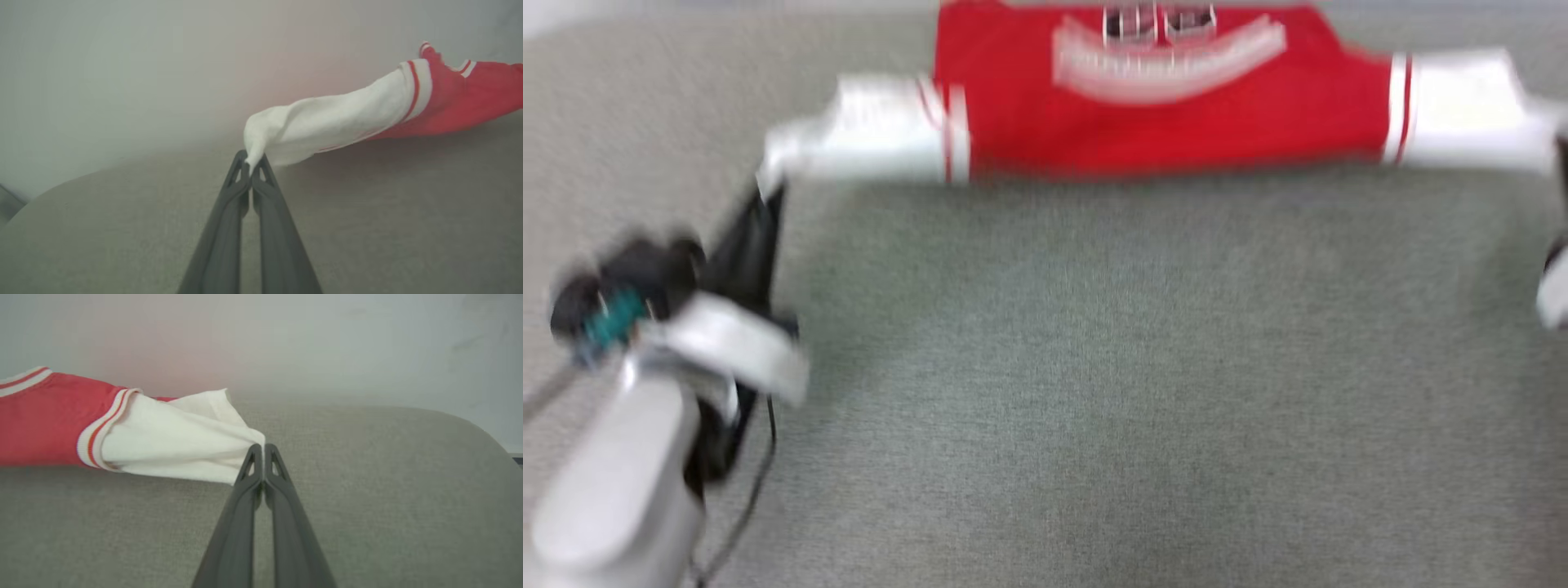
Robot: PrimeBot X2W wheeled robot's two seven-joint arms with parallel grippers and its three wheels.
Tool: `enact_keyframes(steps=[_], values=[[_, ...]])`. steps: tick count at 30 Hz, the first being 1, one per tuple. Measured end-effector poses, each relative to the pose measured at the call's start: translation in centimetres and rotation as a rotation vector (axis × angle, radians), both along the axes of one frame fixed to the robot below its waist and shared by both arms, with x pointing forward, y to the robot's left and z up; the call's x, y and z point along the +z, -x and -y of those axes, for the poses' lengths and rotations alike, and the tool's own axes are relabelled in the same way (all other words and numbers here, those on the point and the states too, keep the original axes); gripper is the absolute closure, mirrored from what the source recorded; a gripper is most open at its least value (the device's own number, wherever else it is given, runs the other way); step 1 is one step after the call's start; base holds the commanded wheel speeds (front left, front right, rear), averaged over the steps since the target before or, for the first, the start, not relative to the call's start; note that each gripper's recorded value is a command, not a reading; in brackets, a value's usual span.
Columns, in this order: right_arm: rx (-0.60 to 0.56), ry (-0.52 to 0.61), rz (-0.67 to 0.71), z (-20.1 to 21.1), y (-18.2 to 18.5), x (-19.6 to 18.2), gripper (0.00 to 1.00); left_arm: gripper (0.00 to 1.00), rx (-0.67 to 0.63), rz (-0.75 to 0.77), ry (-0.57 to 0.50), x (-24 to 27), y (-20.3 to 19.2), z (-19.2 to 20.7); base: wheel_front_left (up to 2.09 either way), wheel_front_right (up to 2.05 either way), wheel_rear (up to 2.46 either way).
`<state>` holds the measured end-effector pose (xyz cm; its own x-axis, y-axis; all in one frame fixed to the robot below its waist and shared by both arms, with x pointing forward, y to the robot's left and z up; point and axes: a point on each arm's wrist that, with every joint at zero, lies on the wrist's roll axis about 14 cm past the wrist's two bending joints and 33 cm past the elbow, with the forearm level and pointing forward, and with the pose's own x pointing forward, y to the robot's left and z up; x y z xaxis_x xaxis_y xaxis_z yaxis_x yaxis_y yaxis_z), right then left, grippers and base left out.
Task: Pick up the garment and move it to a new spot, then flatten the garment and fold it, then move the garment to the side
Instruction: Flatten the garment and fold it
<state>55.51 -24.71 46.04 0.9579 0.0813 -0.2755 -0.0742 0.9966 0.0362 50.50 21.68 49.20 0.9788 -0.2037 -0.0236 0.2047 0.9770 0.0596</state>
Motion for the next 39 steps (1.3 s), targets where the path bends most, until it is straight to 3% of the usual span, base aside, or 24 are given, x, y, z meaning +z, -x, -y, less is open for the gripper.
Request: enact_keyframes(steps=[8,13,21,29,30,31,35,39], values=[[0.01,0.023,-0.148,1.4,9.4,-2.3,1.0,1.0,0.015,-0.183,0.016,-3.6,9.9,0.2,0.0,0.0,0.0],[0.012,0.026,-0.204,2.2,13.7,-2.5,1.0,1.0,0.055,-0.26,0.017,-5.2,14.2,-0.7,0.0,0.0,0.0],[0.022,0.021,-0.352,2.9,19.7,-3.7,1.0,1.0,0.074,-0.343,0.032,-6.3,18.5,-1.3,0.0,0.0,0.0],[0.047,0.034,-0.435,2.6,22.5,-4.6,0.98,1.0,0.031,-0.427,0.075,-7.8,20.9,0.5,0.0,0.0,0.0],[0.058,0.056,-0.421,2.6,22.3,-4.3,0.39,1.0,0.027,-0.432,0.079,-7.9,21.0,0.6,0.0,0.0,0.0],[0.066,0.068,-0.429,2.5,22.3,-4.4,0.0,1.0,0.024,-0.43,0.085,-7.9,21.0,0.8,0.0,0.0,0.0],[0.112,0.066,-0.414,1.1,21.3,-3.6,0.0,1.0,0.012,-0.403,0.117,-7.0,20.7,1.6,0.0,0.0,0.0],[0.165,0.097,-0.333,0.0,18.0,-0.9,0.0,1.0,-0.015,-0.395,0.137,-6.1,20.7,2.5,0.0,0.0,0.0]])
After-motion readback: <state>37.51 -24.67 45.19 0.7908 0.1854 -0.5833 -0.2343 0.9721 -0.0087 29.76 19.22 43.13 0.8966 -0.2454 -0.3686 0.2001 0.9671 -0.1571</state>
